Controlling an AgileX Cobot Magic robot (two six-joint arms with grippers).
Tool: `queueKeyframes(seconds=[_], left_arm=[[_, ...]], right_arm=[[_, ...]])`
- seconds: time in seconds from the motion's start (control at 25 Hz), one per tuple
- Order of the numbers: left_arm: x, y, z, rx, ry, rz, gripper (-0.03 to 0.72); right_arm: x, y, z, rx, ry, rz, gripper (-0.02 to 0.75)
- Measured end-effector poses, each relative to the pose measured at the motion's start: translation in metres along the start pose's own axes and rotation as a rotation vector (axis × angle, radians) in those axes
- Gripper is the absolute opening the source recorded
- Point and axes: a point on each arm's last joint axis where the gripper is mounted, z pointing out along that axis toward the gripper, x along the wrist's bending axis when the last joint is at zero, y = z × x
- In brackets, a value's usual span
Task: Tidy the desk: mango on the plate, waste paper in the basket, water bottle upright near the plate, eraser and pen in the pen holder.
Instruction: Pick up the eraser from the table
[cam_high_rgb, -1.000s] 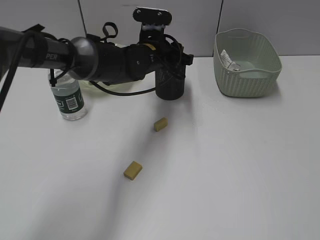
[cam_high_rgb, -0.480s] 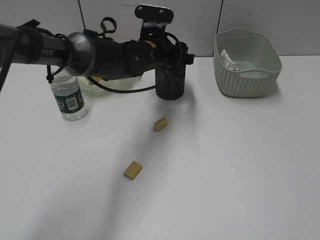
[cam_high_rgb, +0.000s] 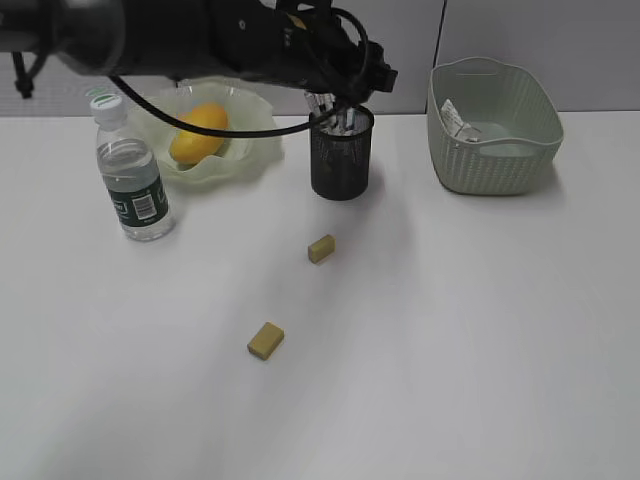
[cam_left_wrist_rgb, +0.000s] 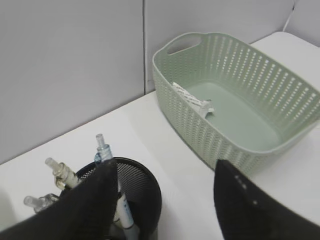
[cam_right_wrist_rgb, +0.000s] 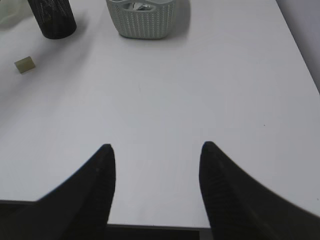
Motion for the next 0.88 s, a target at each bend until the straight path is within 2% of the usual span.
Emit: queueKeyframes(seconds=[0.4,0.6,0.76,0.88], left_arm=[[-0.01,0.036,-0.059,0.137,-0.082,0.083,0.465],[-0.011,0.047,-0.082,0.167,-0.092,0.122,0.465],[-0.007,0.056,-0.1,0.186,-0.042,0.141,0.465],[-0.001,0.063,-0.115,0.205,0.034,0.094,0.465]], right_arm=[[0.0,0.0,0.0,0.0,0.0,0.0,0.432],[0.0,0.0,0.0,0.0,0.0,0.0,0.432],[0.0,0.0,0.0,0.0,0.0,0.0,0.432],[0.0,0.0,0.0,0.0,0.0,0.0,0.432]])
